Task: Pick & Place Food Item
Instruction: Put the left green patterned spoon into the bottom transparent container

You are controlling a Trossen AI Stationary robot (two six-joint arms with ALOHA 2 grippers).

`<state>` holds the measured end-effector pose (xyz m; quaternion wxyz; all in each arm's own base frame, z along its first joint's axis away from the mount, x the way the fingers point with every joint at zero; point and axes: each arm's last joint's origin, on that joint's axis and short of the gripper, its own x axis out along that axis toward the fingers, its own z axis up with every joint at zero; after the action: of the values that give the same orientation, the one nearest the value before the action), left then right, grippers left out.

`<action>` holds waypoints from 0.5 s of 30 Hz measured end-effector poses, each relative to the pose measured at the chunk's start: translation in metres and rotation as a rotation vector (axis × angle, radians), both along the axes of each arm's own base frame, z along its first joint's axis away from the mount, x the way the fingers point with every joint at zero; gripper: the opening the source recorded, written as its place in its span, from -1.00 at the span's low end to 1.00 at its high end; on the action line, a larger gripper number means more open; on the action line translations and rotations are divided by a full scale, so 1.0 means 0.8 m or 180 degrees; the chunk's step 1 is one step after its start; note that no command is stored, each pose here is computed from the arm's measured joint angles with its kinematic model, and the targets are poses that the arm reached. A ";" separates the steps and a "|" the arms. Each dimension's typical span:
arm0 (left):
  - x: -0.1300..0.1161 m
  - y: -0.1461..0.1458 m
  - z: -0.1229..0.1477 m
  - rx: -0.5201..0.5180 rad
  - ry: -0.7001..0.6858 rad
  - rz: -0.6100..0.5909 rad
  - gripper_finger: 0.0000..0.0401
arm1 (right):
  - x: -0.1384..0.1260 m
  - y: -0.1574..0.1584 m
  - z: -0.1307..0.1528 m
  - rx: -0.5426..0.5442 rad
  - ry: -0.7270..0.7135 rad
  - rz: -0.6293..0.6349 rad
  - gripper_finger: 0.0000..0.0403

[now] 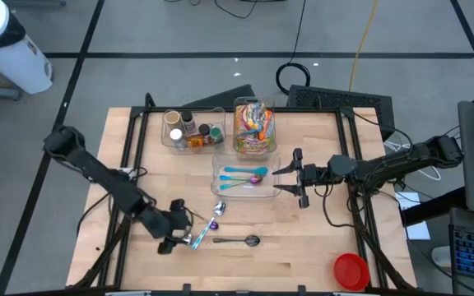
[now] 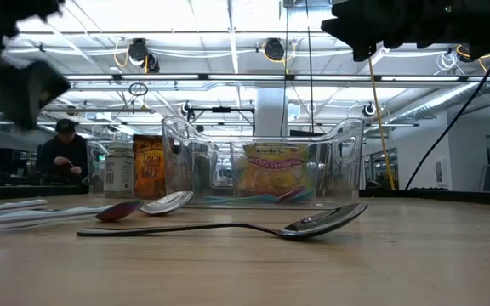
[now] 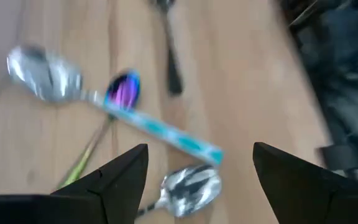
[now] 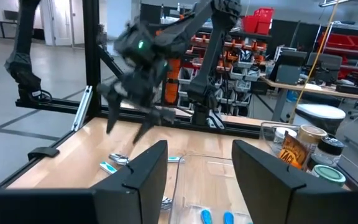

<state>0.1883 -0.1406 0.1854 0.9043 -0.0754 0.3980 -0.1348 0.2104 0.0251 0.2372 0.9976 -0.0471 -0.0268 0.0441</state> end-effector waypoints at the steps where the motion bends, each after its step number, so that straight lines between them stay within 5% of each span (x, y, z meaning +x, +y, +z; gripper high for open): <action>1: 0.001 -0.003 -0.008 0.0020 0.0093 0.0045 0.49 | 0.000 0.000 0.000 0.0000 -0.0002 0.0000 -0.15; 15: 0.004 -0.038 -0.073 0.0012 0.0626 0.0305 0.49 | 0.000 0.000 0.001 0.0019 -0.0013 0.0001 -0.16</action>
<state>0.1913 -0.1710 0.1273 0.8664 -0.1054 0.4810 -0.0827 0.2104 0.0251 0.2377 0.9976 -0.0443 -0.0291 0.0441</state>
